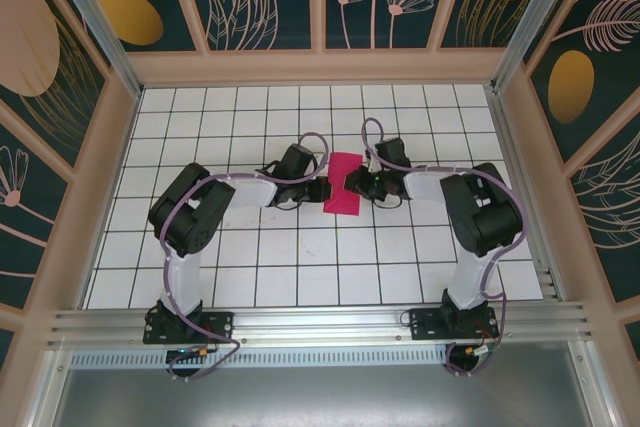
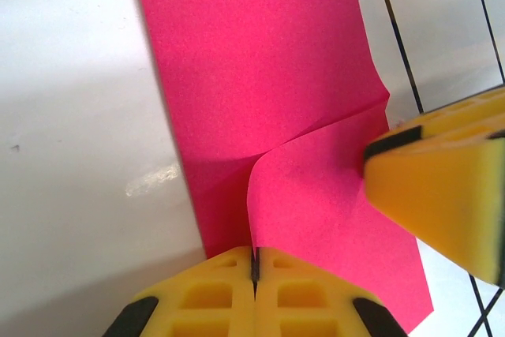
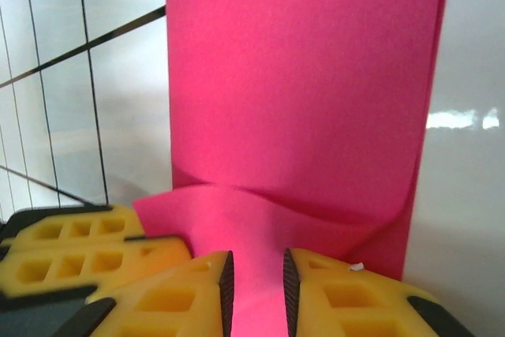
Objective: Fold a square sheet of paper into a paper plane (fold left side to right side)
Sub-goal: Fold the triangle a second time at the center of the table.
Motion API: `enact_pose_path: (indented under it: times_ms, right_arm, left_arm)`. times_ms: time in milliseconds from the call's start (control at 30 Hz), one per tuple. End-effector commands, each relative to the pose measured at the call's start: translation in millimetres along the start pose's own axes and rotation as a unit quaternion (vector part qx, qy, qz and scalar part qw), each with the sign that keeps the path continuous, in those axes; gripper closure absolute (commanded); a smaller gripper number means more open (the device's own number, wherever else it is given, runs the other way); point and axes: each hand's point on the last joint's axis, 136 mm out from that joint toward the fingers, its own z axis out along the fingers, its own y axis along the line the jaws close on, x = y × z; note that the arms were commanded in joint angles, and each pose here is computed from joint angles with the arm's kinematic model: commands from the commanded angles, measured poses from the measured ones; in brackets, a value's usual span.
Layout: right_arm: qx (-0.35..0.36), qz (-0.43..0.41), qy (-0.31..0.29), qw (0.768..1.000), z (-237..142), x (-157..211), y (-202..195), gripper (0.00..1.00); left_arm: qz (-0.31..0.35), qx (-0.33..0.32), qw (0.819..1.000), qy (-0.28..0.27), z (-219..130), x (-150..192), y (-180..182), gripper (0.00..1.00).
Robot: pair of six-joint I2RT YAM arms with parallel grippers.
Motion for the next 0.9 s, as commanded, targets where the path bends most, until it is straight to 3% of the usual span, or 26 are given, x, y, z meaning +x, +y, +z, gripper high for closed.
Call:
enact_pose_path:
  times_ms: [0,333,867]
  right_arm:
    - [0.011,-0.007,-0.007,1.000,-17.6,6.7,-1.8,0.72]
    - [0.040,0.025,0.024,0.999,-14.1,41.7,-27.6,0.84]
    - [0.098,0.026,0.055,0.993,-5.1,56.3,-53.4,0.86]
  left_arm:
    - [0.010,0.009,1.000,-0.003,1.0,-5.2,-5.2,0.93]
    - [0.016,0.021,1.000,-0.005,-1.1,-7.0,-11.5,0.94]
    - [0.039,0.019,0.999,-0.016,-11.1,-16.2,-17.2,0.94]
